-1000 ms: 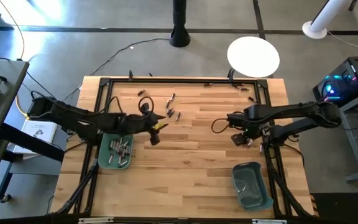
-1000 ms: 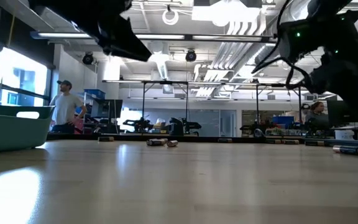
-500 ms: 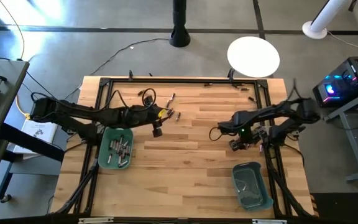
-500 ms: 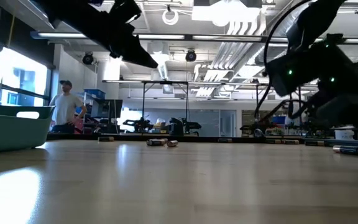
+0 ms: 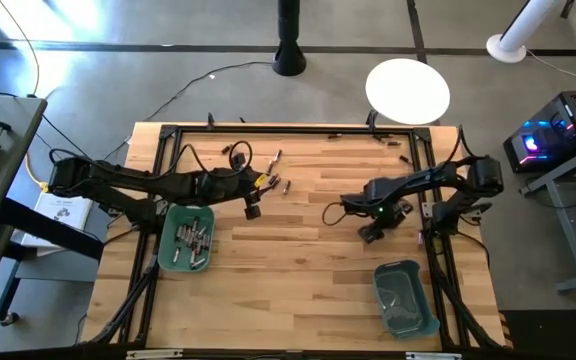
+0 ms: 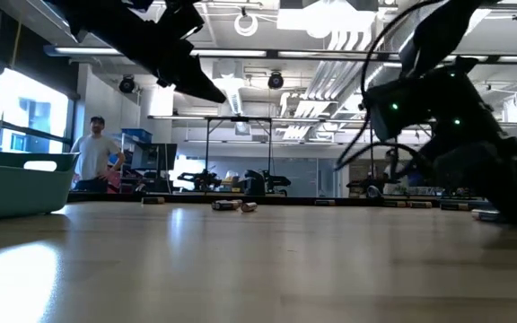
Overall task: Sort batteries
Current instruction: Put the silver battery into the green bin
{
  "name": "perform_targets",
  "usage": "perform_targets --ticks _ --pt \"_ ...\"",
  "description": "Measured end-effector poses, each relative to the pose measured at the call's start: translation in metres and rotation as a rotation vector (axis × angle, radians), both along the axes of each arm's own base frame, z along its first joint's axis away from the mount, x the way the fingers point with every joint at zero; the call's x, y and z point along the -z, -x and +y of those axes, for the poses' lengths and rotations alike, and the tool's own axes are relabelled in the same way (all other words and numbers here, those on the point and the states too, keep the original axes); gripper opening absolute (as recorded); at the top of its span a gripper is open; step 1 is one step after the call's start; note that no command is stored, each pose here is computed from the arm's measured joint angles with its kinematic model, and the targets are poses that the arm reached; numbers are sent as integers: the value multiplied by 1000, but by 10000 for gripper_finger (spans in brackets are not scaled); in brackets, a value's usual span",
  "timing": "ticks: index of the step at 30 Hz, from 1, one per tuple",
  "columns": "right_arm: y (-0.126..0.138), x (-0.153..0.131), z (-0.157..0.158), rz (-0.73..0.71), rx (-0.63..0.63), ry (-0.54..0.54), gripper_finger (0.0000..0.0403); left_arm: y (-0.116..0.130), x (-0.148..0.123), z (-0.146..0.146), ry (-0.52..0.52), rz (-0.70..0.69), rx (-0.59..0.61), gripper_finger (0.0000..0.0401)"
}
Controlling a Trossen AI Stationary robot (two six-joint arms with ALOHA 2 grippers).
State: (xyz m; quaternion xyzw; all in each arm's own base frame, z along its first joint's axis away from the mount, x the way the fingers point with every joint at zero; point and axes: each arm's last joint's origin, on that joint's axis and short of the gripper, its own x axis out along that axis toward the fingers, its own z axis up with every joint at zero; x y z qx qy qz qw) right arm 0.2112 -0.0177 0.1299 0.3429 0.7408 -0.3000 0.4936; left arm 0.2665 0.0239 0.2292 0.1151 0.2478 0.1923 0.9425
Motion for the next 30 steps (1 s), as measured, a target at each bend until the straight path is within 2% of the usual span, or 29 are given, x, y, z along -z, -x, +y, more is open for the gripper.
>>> perform_targets --ticks 9,13,17,24,27,30 --pt "-30 -29 -6 -146 -254 64 224 0 -1 -1 27 -21 -12 152" --pt "-27 -34 -13 -108 -372 73 224 0 0 -1 31 -19 -7 152" --pt "-22 -27 -25 -61 -500 119 224 0 0 -1 30 -18 -1 152" --pt "-19 -11 -56 46 -497 188 224 0 0 -1 28 -15 5 152" --pt "-20 -4 -69 64 -547 217 224 0 0 -1 28 -15 5 152" --pt "-21 0 -80 49 -614 195 224 0 0 -1 28 -14 5 152"
